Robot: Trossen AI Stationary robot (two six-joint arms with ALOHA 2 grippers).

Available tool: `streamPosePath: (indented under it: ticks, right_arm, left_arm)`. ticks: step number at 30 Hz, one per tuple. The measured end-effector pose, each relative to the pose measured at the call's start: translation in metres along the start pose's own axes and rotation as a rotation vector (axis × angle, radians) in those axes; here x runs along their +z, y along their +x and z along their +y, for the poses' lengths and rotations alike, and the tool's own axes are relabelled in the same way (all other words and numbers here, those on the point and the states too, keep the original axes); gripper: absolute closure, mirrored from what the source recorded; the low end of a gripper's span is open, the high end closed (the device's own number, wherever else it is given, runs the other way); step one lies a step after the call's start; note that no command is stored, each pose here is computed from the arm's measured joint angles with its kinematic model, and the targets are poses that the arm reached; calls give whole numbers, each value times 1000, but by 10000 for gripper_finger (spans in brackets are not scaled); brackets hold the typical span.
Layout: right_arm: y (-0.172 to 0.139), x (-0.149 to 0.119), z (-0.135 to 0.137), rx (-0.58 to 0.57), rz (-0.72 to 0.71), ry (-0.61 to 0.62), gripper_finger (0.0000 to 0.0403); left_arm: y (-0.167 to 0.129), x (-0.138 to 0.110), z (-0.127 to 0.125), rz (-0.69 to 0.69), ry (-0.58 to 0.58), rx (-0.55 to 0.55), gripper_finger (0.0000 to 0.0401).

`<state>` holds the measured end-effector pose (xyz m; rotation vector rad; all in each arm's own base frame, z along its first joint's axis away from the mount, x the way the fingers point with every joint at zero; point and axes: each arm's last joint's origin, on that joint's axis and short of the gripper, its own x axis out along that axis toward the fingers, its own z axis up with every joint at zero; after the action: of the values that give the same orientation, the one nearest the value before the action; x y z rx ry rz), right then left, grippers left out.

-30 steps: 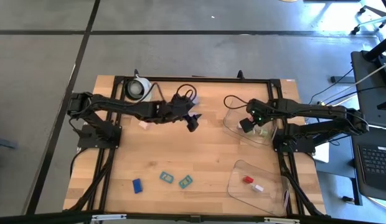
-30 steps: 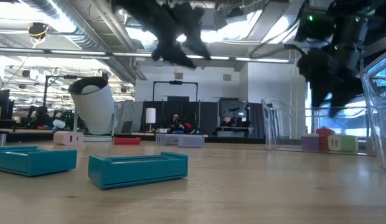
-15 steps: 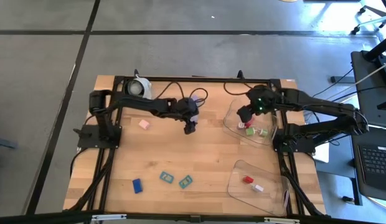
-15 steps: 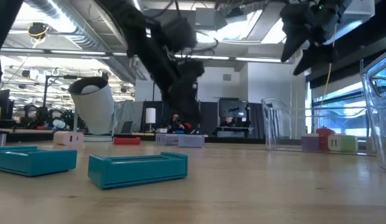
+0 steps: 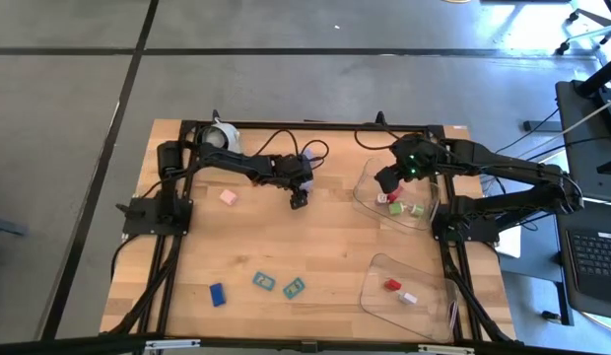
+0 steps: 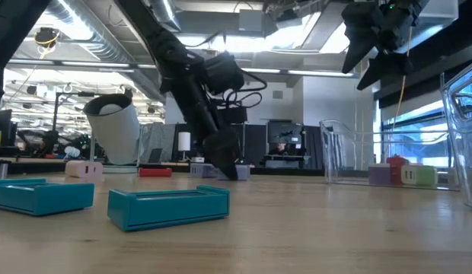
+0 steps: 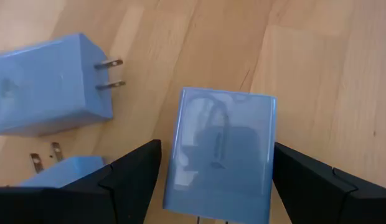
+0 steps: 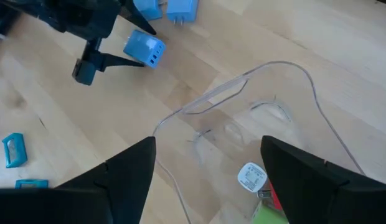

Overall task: Pick & Place Office items
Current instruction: Put the bottom blue charger adapter into the top transparent bin

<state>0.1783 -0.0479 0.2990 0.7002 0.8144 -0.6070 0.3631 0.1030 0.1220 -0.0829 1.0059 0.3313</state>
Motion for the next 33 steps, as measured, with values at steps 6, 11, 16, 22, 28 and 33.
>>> streamPosePath:
  ticks: [6, 11, 16, 22, 28, 33]
  right_arm:
    - [0, 0, 0, 0, 0, 0, 111]
    - [0, 1, -1, -18, -15, 3, 111]
    - [0, 1, -1, -21, -17, 6, 112]
    - [0, 1, 0, -17, -22, 9, 112]
    - [0, 3, 0, -39, -65, 18, 112]
    - [0, 5, -1, -67, -96, 31, 112]
  left_arm:
    - [0, 0, -3, -1, -49, 1, 130]
    - [-1, 0, -5, -6, -75, -4, 189]
    - [-4, 1, -10, -23, -119, 19, 192]
    - [-35, 29, -20, -257, -194, -32, 192]
    - [-94, 68, -32, -685, -222, -98, 192]
    - [-141, 87, -43, -995, -134, -63, 189]
